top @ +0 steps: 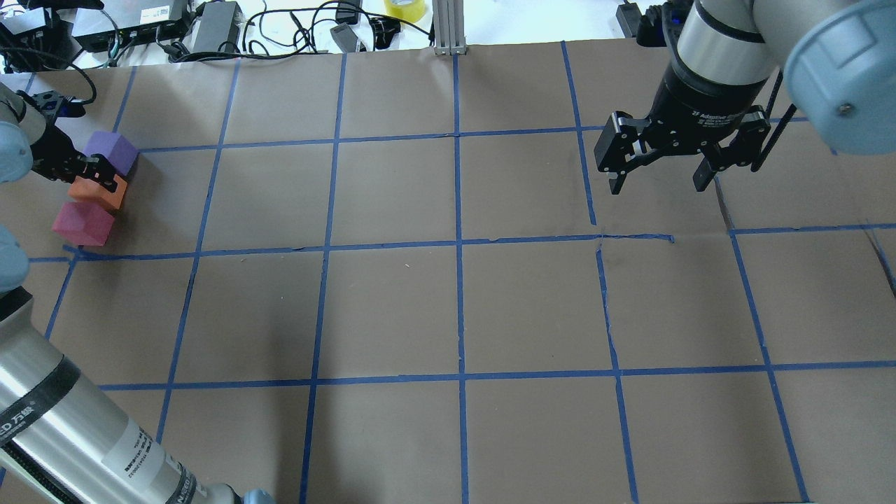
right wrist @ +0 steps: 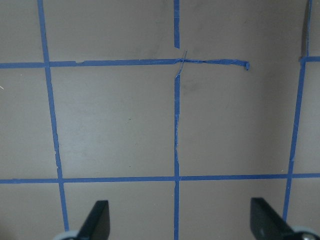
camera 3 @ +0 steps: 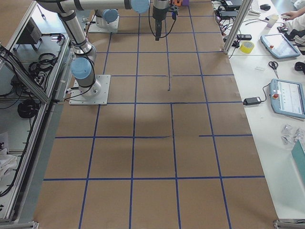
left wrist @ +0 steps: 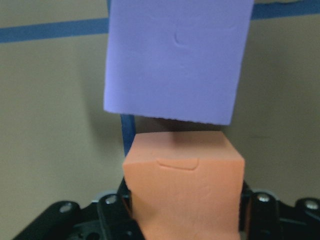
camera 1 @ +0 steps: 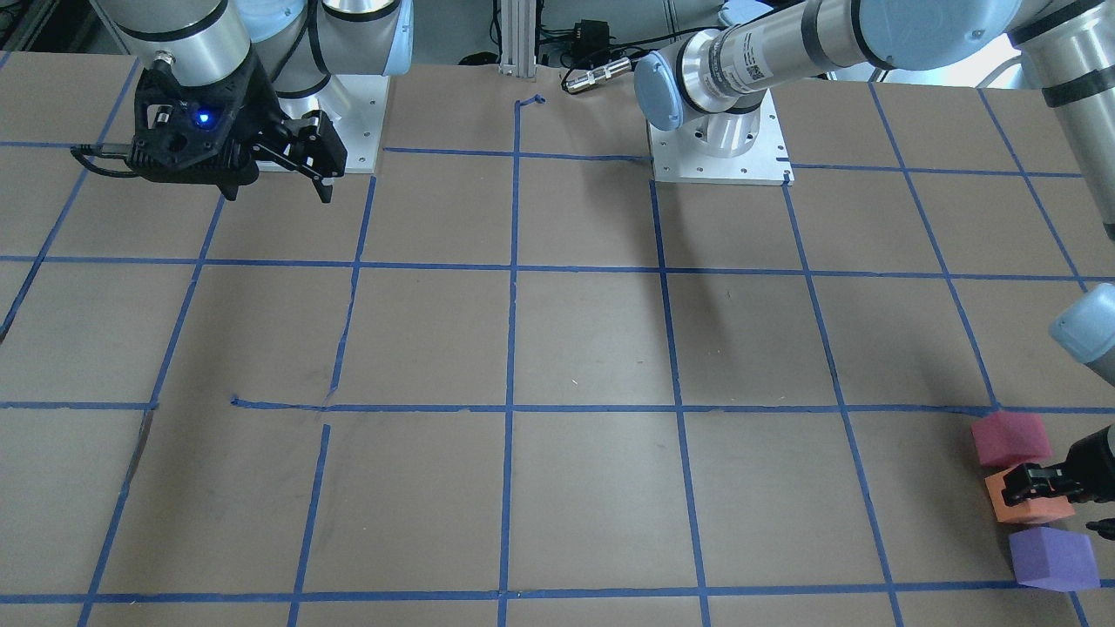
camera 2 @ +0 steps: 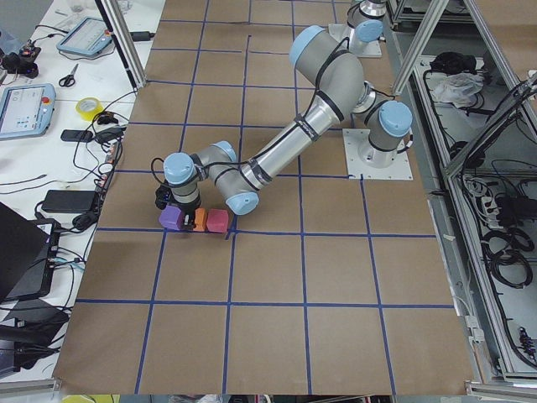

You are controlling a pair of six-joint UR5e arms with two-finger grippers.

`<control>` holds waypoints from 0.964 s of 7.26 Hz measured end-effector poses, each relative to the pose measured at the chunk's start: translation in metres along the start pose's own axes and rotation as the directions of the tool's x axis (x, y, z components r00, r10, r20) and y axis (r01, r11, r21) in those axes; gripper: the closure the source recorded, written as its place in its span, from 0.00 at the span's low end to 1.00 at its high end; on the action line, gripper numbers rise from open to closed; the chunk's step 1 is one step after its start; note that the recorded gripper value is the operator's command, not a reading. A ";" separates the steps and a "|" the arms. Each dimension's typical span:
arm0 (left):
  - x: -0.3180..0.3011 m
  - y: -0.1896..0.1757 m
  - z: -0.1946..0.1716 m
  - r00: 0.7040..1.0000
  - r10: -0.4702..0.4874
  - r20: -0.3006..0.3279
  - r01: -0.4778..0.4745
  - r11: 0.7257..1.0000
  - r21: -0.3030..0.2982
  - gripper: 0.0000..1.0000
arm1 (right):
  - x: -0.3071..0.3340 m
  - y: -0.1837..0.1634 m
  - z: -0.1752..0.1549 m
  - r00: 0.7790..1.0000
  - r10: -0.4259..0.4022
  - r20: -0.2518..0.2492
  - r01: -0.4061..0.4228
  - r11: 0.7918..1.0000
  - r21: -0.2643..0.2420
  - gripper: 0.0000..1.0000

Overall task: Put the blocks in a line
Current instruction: 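Lower the orange cube between the pink and purple cubes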

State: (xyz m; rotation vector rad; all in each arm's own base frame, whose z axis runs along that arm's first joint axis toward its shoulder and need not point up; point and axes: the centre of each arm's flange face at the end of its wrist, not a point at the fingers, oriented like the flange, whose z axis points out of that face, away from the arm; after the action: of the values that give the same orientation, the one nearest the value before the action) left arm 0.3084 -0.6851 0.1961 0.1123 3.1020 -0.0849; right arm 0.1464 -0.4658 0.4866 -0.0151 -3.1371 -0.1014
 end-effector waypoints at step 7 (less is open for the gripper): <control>-0.002 -0.001 0.002 1.000 0.006 0.012 -0.006 1.000 0.014 0.00 | 0.000 0.000 0.000 1.000 0.000 0.001 0.000 1.000 0.001 0.00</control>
State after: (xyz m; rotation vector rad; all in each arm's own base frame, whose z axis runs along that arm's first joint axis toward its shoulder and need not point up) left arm 0.3102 -0.6868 0.1942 0.1217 3.0896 -0.1063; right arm 0.1466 -0.4659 0.4867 -0.0147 -3.1378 -0.1003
